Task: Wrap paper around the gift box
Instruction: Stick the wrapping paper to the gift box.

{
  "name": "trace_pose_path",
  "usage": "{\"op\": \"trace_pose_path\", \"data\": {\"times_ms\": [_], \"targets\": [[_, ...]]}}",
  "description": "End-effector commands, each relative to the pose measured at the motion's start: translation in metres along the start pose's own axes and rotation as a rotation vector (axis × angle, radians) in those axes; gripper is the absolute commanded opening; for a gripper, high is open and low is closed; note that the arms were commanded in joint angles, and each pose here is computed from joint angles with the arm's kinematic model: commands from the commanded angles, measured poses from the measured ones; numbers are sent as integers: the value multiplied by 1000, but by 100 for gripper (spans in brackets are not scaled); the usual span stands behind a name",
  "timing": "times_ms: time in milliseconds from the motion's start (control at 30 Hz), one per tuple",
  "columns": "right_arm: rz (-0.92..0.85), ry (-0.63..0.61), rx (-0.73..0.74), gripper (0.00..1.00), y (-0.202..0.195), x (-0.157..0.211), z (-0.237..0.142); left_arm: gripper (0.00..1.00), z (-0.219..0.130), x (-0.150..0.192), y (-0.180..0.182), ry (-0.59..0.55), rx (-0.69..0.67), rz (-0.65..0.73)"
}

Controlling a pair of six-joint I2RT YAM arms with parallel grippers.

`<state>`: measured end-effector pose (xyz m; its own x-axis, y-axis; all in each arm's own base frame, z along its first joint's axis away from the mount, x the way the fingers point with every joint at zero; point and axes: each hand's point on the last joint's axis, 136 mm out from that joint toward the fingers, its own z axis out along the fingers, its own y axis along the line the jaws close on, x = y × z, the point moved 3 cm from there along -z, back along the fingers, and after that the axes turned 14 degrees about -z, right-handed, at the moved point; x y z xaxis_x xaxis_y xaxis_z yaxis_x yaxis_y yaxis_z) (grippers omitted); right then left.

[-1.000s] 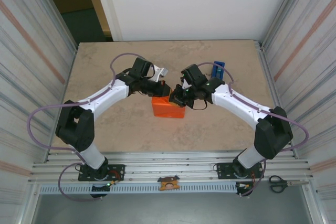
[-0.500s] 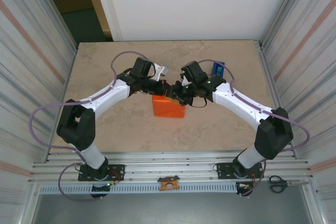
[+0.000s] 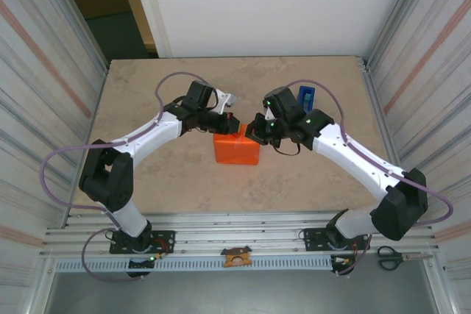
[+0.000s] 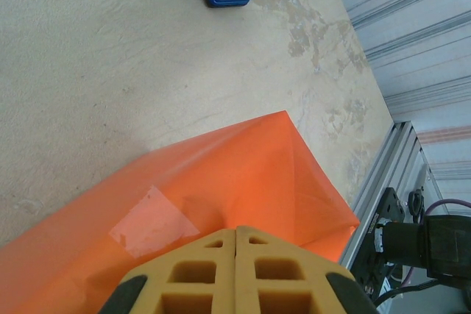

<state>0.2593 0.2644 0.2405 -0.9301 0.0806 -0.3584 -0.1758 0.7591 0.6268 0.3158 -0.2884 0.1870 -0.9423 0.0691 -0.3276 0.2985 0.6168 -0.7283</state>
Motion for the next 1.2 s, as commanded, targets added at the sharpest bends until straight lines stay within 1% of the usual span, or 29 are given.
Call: {"op": "trace_pose_path", "data": {"times_ms": [0,100,267,367,433,500,600,700,867,1000,1067,1167], "targets": [[-12,8,-82,0,6,-3,18,0,24,61,39,218,-116,-141],[13,5,-110,0,4,-3,32,0,25,61,40,221,-116,-143],[58,36,-112,0,-14,9,50,0,24,61,38,221,-108,-143],[79,85,-58,0,-31,27,54,0,24,60,37,220,-106,-141],[71,92,-14,0,-38,33,49,0,23,61,37,222,-105,-141],[43,76,-21,0,-32,29,41,0,23,60,36,222,-100,-139],[-22,28,-80,0,-11,15,30,0,22,59,34,220,-96,-138],[-73,17,-140,0,3,12,33,0,22,60,34,219,-95,-139],[-60,7,-172,0,5,10,47,0,22,61,34,223,-96,-144],[-76,-82,-162,0,6,3,34,0,21,61,34,219,-98,-145],[-54,-78,-166,0,2,1,38,0,21,59,33,214,-95,-144],[-55,-52,-125,0,-8,5,50,0,20,58,31,215,-92,-141]]}}
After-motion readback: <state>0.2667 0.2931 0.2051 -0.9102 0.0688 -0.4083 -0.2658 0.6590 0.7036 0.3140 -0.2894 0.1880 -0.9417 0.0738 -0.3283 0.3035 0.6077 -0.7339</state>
